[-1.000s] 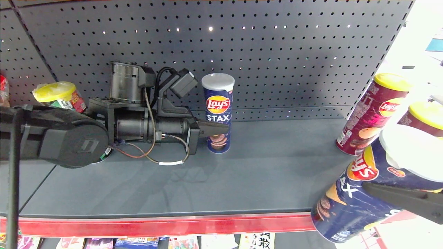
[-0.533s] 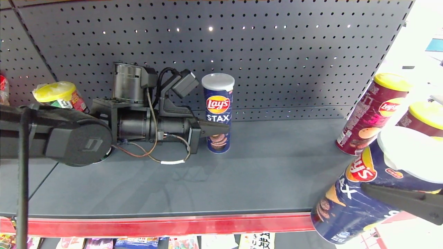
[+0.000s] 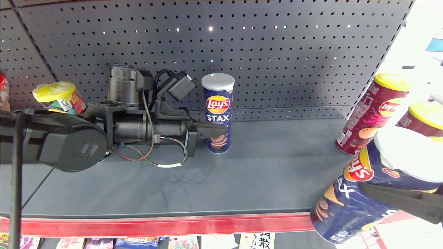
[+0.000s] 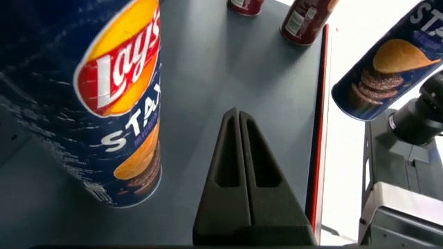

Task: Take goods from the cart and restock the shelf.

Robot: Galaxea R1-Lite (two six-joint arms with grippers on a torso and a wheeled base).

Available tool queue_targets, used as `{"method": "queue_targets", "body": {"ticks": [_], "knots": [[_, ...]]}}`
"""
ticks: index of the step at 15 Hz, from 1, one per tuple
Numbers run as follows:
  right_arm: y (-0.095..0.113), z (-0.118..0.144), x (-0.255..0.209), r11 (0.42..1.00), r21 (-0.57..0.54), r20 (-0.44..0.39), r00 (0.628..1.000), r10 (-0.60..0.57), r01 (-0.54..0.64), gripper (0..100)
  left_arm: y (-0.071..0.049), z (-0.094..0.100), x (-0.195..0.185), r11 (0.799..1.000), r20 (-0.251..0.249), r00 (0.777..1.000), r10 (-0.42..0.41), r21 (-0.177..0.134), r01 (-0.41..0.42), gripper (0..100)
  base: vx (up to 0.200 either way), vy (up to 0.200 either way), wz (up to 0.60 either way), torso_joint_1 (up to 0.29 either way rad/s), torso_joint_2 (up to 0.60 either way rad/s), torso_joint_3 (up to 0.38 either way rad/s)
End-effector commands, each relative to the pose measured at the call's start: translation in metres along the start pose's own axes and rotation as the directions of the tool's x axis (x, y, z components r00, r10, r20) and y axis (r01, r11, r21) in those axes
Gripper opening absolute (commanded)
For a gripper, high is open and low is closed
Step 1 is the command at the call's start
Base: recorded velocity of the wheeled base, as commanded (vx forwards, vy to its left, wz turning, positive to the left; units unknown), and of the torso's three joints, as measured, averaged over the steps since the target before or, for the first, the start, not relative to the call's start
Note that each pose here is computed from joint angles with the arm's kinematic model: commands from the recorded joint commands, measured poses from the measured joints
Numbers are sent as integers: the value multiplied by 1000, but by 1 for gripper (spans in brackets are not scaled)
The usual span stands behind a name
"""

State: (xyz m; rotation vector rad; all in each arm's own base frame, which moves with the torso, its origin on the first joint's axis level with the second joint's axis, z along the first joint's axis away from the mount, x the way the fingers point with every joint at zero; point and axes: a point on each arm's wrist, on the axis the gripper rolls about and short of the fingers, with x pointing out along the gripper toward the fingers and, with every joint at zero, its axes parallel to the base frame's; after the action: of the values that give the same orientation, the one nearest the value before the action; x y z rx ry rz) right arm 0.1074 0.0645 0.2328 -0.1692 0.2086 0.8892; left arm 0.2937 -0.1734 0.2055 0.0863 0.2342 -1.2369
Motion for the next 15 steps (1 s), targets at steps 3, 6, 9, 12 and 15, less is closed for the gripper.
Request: {"method": "queue_targets", "body": {"ticks": [3, 6, 9, 12, 15], "knots": [[0, -1, 1, 1000, 1, -4, 1000, 1, -1, 0, -8, -3, -10, 1000, 1, 1000, 13, 0, -13, 0, 0, 0, 0, 0, 0, 0], [0, -1, 1, 1000, 1, -4, 1000, 2, -2, 0, -17, -7, -23, 999, -10, 999, 40, -8, -40, 0, 0, 0, 0, 0, 0, 0], [0, -2, 1, 1000, 3, -7, 1000, 1, -1, 0, -23, -5, -29, 999, -4, 999, 48, 0, -48, 100, 0, 0, 0, 0, 0, 0], [0, -1, 1, 1000, 2, -5, 1000, 1, -1, 0, -24, -2, -30, 998, 19, 998, 60, 16, -60, 100, 0, 0, 0, 0, 0, 0], [0, -2, 0, 1000, 2, -5, 1000, 1, -1, 0, -32, -10, -36, 999, 1, 999, 55, 0, -55, 100, 0, 0, 0, 0, 0, 0]]}}
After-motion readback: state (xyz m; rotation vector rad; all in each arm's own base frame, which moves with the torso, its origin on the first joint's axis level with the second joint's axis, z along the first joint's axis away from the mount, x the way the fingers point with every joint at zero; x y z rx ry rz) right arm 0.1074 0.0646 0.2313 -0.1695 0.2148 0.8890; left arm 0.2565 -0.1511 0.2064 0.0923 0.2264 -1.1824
